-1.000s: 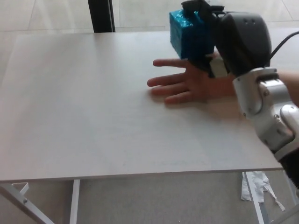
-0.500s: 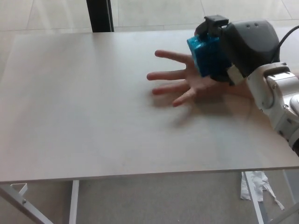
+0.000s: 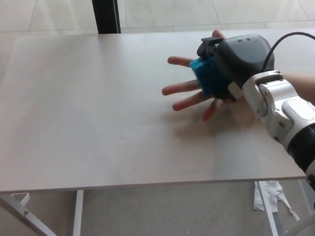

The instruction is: The robot uses its right hand to pick up a cube kept in the middle of the desk infront of it and hands it to a person

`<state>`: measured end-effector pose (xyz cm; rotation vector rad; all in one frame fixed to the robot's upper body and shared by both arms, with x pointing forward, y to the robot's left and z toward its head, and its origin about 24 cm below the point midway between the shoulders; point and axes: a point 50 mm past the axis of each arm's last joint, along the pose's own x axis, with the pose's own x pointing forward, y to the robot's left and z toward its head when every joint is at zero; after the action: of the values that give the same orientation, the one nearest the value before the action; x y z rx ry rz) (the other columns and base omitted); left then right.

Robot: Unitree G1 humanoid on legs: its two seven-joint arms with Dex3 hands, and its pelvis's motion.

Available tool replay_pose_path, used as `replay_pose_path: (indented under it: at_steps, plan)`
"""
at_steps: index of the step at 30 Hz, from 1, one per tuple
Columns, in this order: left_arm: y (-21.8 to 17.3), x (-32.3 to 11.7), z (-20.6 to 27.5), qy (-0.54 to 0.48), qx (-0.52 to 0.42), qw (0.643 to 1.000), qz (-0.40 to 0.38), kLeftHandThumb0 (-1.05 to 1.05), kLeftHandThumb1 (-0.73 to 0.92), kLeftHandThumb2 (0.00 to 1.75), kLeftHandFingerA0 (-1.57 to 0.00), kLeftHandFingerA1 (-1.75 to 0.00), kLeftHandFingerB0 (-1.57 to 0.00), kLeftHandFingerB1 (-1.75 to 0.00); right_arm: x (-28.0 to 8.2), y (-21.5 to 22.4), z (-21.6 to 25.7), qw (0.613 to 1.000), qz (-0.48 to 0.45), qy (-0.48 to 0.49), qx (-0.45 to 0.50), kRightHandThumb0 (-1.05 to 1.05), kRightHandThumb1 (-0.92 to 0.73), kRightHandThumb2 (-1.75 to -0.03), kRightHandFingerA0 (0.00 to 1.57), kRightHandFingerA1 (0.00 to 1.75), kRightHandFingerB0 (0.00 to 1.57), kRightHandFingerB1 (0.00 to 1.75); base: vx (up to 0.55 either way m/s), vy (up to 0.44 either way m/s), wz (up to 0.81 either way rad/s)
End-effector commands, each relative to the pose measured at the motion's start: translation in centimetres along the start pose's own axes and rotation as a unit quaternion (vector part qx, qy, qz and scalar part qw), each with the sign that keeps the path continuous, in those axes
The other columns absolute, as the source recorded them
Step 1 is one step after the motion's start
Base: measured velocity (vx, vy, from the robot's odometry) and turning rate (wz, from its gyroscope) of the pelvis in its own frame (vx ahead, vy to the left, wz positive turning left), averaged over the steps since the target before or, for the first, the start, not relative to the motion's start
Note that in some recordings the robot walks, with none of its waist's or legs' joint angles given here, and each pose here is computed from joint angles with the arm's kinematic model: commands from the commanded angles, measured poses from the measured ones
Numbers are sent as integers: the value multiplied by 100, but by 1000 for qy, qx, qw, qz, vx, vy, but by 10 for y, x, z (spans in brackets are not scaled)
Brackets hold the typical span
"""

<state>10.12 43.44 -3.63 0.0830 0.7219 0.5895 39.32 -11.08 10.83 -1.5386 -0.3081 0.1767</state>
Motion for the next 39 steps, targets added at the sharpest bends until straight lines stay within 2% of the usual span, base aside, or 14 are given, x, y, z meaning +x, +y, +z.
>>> replay_pose_path:
  at_steps: [1, 3, 4, 5, 6, 7, 8, 22, 26, 32, 35, 36, 38, 39]
  plan:
    - [1, -1, 2, -13, 6, 1000, -2, -80, 70, 62, -73, -59, -54, -45, 6, -9, -7, 996, 19, 25, -80, -33, -65, -63, 68, 144, 69, 51, 0, 0, 0]
    - [2, -1, 3, -11, 1, 1000, 1, -77, 70, 61, -74, -59, -56, -45, 7, -10, -7, 993, 27, 24, -110, -41, -62, -61, 65, 128, 54, 43, 0, 0, 0]
    - [2, -1, 2, -9, 8, 1000, 1, -78, 71, 62, -73, -56, -52, -43, 10, -15, -6, 989, 76, 47, -116, -51, -51, -56, 23, 53, 26, 34, 0, 0, 0]
    - [2, -1, 2, -9, 8, 1000, 1, -78, 71, 62, -73, -56, -52, -43, 10, -16, -6, 989, 76, 48, -117, -51, -51, -56, 23, 53, 26, 34, 0, 0, 0]
    - [3, -1, 2, -8, 10, 1000, 1, -79, 70, 61, -73, -54, -52, -43, 12, -18, -6, 986, 102, 55, -123, -34, -30, -89, 5, 54, 0, 49, 0, 0, 0]
    - [3, -1, 1, -8, 8, 1000, 0, -80, 69, 61, -74, -57, -53, -44, 14, -24, -5, 981, 131, 61, -133, -67, -43, -55, 0, 32, 12, 33, 0, 0, 0]
    - [4, -2, 1, -7, 9, 1000, 0, -80, 70, 61, -73, -57, -54, -44, 17, -32, -4, 974, 167, 68, -138, -72, -43, -84, 0, 21, 7, 31, 0, 0, 0]
    - [6, -3, -3, 1, 3, 1000, 11, -81, 67, 61, -72, -55, -56, -44, 6, -97, -4, 986, 166, 26, -8, -95, -58, -97, 0, 11, 0, 0, 0, 0, 0]
    - [5, -3, -4, 3, -1, 1000, 8, -80, 68, 61, -69, -53, -54, -44, -24, -134, -19, 993, 92, -3, 68, -100, -45, -87, 0, 0, 0, 7, 0, 0, 0]
    - [10, -6, -6, 2, 3, 1000, 13, -80, 69, 61, -73, -58, -54, -44, -90, -166, -64, 967, -10, -68, 244, -78, -45, -84, 0, 14, 4, 30, 0, 0, 0]
    - [12, -7, -7, 3, 11, 1000, 15, -81, 68, 61, -70, -54, -54, -44, -135, -177, -91, 962, -69, -80, 252, -69, -43, -76, 6, 38, 8, 38, 0, 0, 0]
    - [13, -7, -6, 4, 10, 1000, 16, -82, 68, 61, -72, -54, -54, -43, -148, -181, -96, 958, -86, -74, 262, -63, -51, -55, 12, 38, 18, 31, 0, 0, 0]
    - [14, -7, -4, 0, 9, 1000, 18, -80, 68, 61, -69, -54, -54, -44, -181, -187, -111, 955, -123, -39, 269, -67, -41, -78, 28, 53, 17, 42, 0, 0, 0]
    - [15, -7, -4, 1, 12, 1000, 19, -81, 68, 61, -69, -53, -54, -43, -194, -187, -117, 948, -140, -26, 283, -57, -48, -55, 49, 48, 29, 31, 0, 0, 0]
